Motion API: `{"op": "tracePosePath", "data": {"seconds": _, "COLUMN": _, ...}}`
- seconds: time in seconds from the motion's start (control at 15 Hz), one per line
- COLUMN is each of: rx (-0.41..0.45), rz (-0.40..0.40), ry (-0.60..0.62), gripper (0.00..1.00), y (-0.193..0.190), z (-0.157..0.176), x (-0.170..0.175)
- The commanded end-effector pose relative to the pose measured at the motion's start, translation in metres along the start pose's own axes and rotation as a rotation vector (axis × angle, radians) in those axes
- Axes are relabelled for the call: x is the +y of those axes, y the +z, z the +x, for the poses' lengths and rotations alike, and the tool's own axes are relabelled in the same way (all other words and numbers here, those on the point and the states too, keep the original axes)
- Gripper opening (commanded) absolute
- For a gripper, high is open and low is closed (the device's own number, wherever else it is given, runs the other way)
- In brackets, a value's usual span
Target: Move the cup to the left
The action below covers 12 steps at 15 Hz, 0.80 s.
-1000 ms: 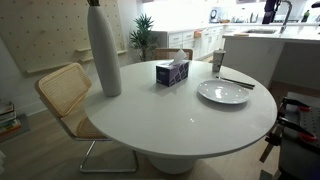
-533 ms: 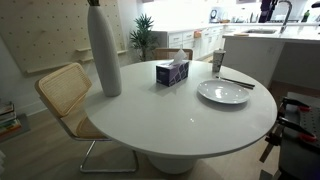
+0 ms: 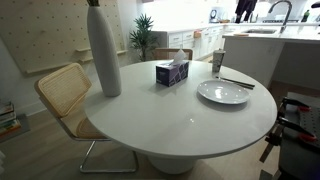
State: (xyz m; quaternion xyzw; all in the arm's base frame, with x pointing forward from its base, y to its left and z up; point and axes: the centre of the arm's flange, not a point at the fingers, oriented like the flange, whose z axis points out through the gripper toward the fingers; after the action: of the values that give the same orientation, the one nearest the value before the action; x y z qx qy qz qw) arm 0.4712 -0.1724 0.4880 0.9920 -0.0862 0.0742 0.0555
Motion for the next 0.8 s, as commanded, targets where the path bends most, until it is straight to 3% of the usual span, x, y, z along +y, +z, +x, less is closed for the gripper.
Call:
{"op": "tracePosePath", "data": {"seconds": 0.0, "rx": 0.017, "rz": -0.032, "ry": -0.004, "gripper": 1.00, "y": 0.008, "z": 0.079, "x": 0.029}}
{"op": "tracePosePath", "data": {"seconds": 0.4, "rx": 0.055, "rz": -0.046, "ry": 0.043, "gripper": 1.00, "y": 0.019, "z": 0.170, "x": 0.038}}
{"op": "tracePosePath", "data": {"seconds": 0.73, "rx": 0.006, "rz": -0.050, "ry": 0.097, "gripper": 1.00, "y": 0.056, "z": 0.224, "x": 0.065}}
